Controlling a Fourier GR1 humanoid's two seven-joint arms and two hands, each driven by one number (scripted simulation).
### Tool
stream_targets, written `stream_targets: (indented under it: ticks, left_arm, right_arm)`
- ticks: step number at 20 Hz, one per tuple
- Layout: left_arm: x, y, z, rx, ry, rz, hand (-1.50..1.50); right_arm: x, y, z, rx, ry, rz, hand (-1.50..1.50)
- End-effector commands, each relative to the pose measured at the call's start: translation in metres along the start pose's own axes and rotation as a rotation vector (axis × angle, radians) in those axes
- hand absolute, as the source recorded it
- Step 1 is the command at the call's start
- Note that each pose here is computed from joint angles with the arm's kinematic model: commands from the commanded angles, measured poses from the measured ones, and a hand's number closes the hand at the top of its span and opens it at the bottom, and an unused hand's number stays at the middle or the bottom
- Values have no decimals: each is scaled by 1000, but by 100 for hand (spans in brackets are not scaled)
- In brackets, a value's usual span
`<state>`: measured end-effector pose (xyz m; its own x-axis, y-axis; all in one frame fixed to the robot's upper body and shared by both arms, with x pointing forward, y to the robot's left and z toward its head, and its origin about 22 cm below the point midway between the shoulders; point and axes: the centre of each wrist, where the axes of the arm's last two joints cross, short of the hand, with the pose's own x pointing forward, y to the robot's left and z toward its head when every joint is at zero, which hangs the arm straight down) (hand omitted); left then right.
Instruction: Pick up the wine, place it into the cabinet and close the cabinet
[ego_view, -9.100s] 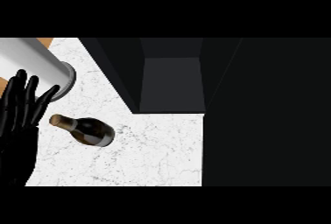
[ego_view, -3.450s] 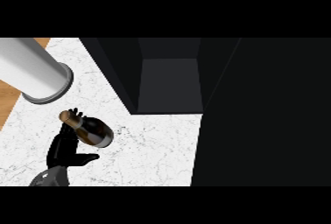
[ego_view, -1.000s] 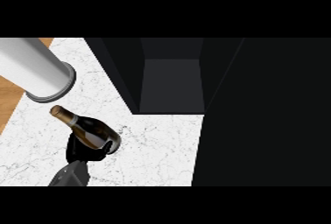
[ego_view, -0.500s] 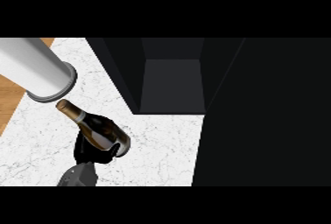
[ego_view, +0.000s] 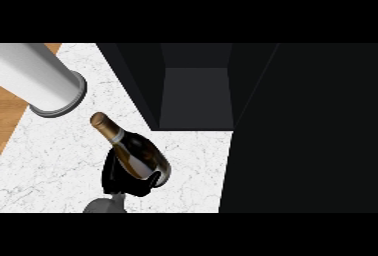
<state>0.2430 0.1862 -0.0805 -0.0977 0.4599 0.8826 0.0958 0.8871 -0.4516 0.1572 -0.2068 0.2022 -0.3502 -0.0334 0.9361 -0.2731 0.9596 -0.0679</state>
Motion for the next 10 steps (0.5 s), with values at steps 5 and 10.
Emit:
stream_targets:
  ticks: [5,10]
  left_arm:
    - [4,-51,-10,27,57,28,150]
    - [-13,-59,-16,94,63,55,150]
  right_arm:
    - [12,5,9,28,-21,-4,-150]
    - [-1,3,-2,5,-34,-21,-150]
